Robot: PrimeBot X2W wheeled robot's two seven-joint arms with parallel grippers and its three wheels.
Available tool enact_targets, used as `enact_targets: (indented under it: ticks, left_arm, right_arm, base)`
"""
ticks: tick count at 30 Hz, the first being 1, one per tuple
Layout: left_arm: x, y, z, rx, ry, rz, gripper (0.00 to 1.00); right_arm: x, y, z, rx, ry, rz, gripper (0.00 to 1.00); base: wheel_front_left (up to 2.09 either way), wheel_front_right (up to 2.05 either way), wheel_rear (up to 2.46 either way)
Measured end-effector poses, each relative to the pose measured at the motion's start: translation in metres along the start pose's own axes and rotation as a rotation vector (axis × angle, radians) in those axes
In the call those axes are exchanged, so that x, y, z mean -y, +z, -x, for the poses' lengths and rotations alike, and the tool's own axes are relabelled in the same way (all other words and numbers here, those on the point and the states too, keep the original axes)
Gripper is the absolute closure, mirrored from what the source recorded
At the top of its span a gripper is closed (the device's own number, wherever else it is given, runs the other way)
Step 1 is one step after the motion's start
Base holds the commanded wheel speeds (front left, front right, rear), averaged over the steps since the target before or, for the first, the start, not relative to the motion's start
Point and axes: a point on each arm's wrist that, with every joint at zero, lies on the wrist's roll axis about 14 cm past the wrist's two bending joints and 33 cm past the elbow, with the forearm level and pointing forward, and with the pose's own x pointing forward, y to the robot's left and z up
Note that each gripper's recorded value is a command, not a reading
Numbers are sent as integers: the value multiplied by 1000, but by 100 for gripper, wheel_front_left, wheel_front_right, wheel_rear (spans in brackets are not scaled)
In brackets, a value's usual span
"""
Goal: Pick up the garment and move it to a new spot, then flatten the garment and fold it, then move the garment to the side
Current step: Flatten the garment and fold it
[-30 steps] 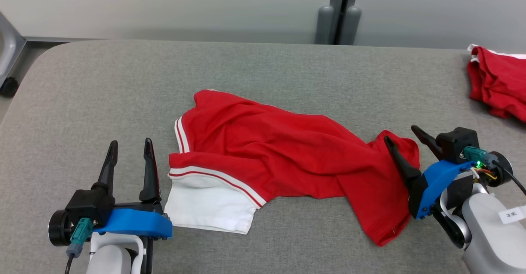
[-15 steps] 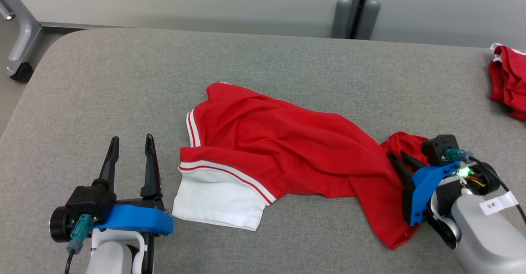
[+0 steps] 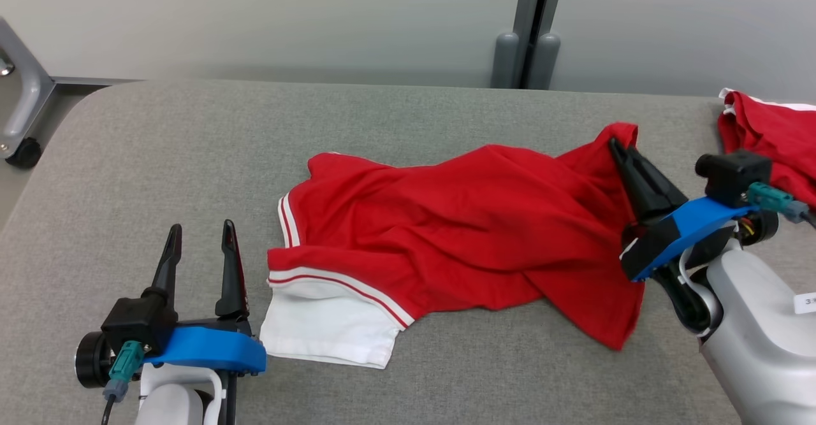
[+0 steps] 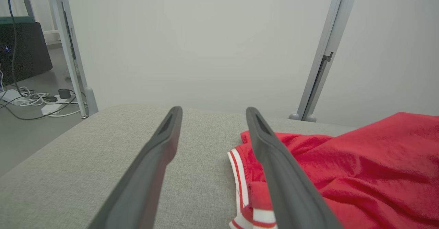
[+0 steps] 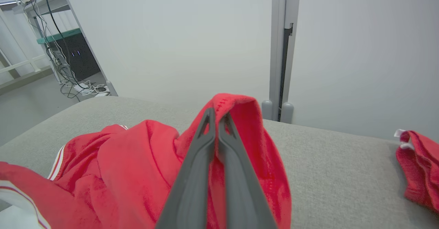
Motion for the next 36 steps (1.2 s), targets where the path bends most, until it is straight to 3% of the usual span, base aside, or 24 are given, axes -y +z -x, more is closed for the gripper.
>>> enact_targets:
  ticks: [4,17,28,30,31,32,36]
  left_arm:
    - [4,0,0,2,-12,2,0]
    - [5,-7,-5,-15,-13,0,0]
    - [-5,-11,-16,-29,11,1,0]
    - [-7,-14,-16,-37,17,6,0]
    - [-8,-15,-17,-40,20,5,0]
    - [-9,-15,-17,-42,26,6,0]
    - [-13,-18,-16,-49,44,3,0]
  right_arm:
    - [2,27,4,82,2,-21,100]
    - [8,19,-5,34,-1,-11,100]
    - [32,7,-76,-76,-63,57,100]
    - [35,-6,-84,-107,-84,34,59]
    - [37,-13,-86,-126,-91,35,59]
    - [37,-21,-88,-143,-96,30,0]
    - [23,-35,-91,-155,-70,33,0]
  base:
    - [0,0,0]
    - [0,0,0]
    - [0,0,0]
    - [0,0,0]
    - [0,0,0]
    - [0,0,0]
    - [0,0,0]
